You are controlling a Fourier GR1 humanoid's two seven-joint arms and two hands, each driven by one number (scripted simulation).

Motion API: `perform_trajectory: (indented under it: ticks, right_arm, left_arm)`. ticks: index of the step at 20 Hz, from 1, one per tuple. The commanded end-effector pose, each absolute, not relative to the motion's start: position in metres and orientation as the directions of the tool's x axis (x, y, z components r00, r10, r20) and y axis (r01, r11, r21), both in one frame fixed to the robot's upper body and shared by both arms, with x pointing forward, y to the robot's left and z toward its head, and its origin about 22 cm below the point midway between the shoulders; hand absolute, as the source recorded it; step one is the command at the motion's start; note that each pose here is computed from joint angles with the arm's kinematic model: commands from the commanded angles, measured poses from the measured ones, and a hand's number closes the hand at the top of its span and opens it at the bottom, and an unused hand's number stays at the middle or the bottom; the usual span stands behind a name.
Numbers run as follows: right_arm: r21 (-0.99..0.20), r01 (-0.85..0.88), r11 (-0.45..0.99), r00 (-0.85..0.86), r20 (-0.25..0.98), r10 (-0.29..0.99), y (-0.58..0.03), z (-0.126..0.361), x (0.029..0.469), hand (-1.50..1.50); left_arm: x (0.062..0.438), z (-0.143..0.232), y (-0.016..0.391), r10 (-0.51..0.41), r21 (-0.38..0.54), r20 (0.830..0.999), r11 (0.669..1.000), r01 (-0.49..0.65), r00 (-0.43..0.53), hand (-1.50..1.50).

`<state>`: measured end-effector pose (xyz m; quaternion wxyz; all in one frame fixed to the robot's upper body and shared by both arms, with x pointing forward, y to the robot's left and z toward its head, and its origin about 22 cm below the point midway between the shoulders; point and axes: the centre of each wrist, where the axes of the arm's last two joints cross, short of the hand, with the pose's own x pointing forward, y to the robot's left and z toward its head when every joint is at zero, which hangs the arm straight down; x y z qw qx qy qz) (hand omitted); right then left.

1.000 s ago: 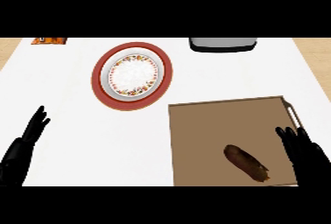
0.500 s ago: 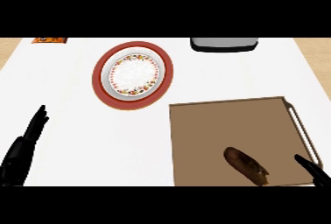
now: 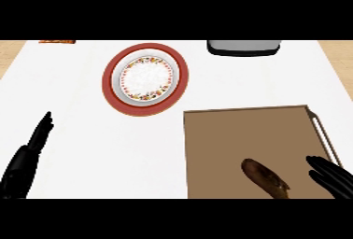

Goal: Pick the sweet potato from the tray and place it in the plate

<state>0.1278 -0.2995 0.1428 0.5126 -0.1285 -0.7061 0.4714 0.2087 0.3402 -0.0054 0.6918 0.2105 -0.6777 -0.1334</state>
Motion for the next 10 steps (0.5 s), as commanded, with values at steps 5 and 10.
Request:
perform_trajectory:
  ticks: [5,10]
  right_arm:
    - [-0.855,-0.38,0.353,-0.348,0.486,0.802,-0.289,0.144,0.162,-1.5]
    - [-0.894,-0.418,0.158,-0.358,0.323,0.876,-0.272,0.124,0.179,-1.5]
  left_arm:
    - [0.208,-0.009,0.324,-0.458,0.459,0.888,0.884,-0.088,0.038,0.0]
    - [0.22,0.004,0.34,-0.479,0.48,0.877,0.873,-0.091,0.033,0.0]
